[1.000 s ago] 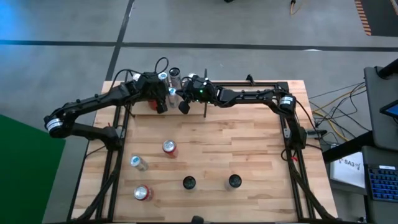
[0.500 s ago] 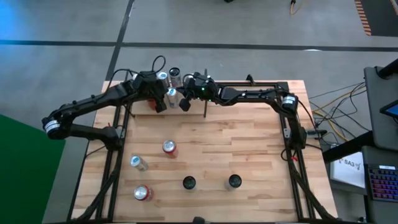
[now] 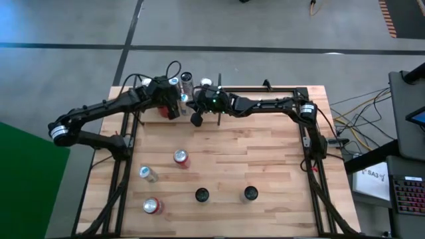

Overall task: Place canned beverage on shelf
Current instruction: Put the right blue soda can on the shelf aligned with the other blue soda can

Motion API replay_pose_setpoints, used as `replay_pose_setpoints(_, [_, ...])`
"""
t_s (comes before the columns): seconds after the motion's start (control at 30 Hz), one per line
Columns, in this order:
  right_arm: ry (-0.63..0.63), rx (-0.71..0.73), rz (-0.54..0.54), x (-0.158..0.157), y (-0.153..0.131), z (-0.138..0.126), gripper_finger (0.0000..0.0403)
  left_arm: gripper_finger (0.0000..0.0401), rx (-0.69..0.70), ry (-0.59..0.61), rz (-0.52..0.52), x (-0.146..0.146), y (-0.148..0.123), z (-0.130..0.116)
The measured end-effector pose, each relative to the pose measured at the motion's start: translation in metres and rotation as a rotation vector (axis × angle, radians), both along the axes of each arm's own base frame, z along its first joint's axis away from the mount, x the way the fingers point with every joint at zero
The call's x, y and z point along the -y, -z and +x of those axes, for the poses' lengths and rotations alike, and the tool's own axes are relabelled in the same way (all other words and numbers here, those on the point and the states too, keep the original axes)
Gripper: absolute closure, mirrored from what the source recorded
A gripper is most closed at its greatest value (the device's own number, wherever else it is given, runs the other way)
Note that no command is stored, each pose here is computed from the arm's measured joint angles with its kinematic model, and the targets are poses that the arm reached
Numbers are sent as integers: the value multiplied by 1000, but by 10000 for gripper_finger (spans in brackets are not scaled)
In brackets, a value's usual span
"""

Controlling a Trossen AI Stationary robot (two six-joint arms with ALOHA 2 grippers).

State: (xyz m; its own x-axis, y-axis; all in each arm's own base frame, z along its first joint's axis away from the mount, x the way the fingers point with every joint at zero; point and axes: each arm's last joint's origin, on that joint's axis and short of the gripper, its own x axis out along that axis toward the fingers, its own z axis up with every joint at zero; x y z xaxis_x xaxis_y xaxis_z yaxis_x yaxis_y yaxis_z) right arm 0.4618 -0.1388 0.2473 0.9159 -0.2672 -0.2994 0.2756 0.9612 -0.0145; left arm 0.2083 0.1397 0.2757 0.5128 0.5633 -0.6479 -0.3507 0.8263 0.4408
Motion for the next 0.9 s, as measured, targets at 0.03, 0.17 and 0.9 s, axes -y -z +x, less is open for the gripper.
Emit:
replay_pose_setpoints(0.03, [0, 0, 0, 0, 0, 0, 394, 401, 1, -3, -2, 0, 0, 0])
replay_pose_setpoints(0.17, [10, -10, 1, 1, 1, -1, 394, 401, 9, -14, -12, 0, 1, 1])
replay_pose_setpoints(0.9, [14, -21, -9, 5, 2, -2, 394, 401, 67, -75, -86, 6, 0, 2])
